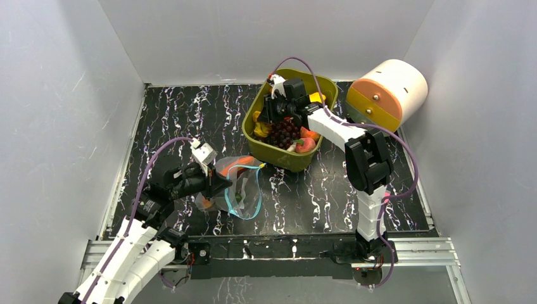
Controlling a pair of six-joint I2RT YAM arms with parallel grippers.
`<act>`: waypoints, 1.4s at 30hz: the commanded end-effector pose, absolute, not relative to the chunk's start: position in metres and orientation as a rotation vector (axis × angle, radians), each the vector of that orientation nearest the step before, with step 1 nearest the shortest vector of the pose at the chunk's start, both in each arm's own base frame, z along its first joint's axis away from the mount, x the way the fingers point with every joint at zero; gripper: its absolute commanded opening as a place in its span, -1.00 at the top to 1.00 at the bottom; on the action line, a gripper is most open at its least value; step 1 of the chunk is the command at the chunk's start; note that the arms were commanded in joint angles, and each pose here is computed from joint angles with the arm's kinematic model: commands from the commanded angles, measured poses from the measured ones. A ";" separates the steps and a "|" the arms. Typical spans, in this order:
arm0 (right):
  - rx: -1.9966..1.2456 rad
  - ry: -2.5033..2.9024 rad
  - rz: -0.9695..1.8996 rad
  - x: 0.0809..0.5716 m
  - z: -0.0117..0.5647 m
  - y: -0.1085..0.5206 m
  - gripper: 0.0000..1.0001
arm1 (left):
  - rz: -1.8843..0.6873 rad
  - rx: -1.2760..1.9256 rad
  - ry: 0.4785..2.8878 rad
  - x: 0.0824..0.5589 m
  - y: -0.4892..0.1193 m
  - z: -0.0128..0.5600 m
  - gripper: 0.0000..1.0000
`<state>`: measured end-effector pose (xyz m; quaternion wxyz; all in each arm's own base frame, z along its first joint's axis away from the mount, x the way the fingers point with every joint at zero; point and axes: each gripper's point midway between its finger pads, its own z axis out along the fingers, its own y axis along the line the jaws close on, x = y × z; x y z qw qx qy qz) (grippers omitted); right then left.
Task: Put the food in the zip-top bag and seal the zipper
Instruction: Pick up the fake fruit from the bin.
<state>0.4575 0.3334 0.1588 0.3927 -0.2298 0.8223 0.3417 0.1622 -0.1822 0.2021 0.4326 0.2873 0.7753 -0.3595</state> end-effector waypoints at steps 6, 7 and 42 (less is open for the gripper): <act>-0.627 1.864 0.909 0.450 0.228 0.338 1.00 | -0.902 0.739 1.901 0.164 -0.185 0.204 1.00; -0.624 1.853 0.907 0.450 0.230 0.337 1.00 | -0.903 0.739 1.903 0.164 -0.185 0.203 1.00; -0.335 1.570 1.106 0.425 0.355 0.310 1.00 | -0.892 0.736 1.895 0.164 -0.183 0.204 1.00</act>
